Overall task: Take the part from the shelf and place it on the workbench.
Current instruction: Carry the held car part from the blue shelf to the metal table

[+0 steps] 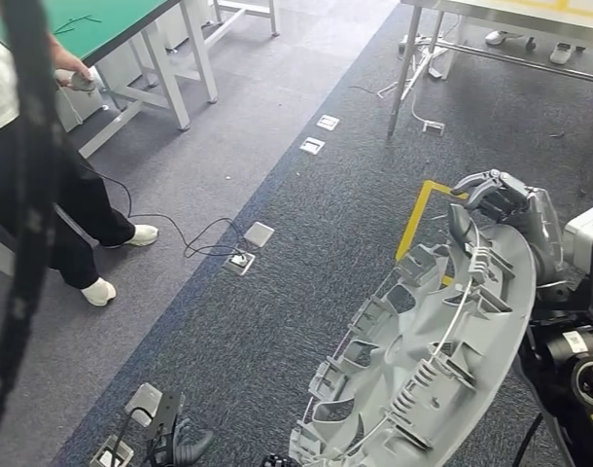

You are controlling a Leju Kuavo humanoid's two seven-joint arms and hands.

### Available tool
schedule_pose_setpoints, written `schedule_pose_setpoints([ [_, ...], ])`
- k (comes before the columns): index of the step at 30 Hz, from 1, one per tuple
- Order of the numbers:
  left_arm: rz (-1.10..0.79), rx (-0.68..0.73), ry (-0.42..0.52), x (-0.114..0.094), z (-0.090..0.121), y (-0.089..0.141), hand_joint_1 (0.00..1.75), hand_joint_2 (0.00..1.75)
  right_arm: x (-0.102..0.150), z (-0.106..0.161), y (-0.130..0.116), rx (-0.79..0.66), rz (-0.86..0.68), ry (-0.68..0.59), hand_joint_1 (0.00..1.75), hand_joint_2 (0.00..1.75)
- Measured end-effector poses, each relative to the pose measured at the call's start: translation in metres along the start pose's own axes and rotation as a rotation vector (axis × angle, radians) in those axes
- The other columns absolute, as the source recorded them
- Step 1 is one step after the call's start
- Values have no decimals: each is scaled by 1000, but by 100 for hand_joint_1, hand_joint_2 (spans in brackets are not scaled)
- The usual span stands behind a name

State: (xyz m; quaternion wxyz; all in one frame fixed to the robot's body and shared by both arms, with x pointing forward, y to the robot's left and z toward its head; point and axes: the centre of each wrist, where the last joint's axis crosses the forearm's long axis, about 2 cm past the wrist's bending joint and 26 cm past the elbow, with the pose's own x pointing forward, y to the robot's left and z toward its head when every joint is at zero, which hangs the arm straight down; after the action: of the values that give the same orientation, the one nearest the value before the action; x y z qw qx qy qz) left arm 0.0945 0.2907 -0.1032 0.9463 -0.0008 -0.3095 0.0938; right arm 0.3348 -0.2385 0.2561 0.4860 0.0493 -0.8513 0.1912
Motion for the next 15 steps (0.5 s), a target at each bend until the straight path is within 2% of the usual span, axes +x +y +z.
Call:
schedule_pose_setpoints([
  [15,-7,4,3,0,0,3,0,175,-5,1,1,-3,-6,8,175,175],
])
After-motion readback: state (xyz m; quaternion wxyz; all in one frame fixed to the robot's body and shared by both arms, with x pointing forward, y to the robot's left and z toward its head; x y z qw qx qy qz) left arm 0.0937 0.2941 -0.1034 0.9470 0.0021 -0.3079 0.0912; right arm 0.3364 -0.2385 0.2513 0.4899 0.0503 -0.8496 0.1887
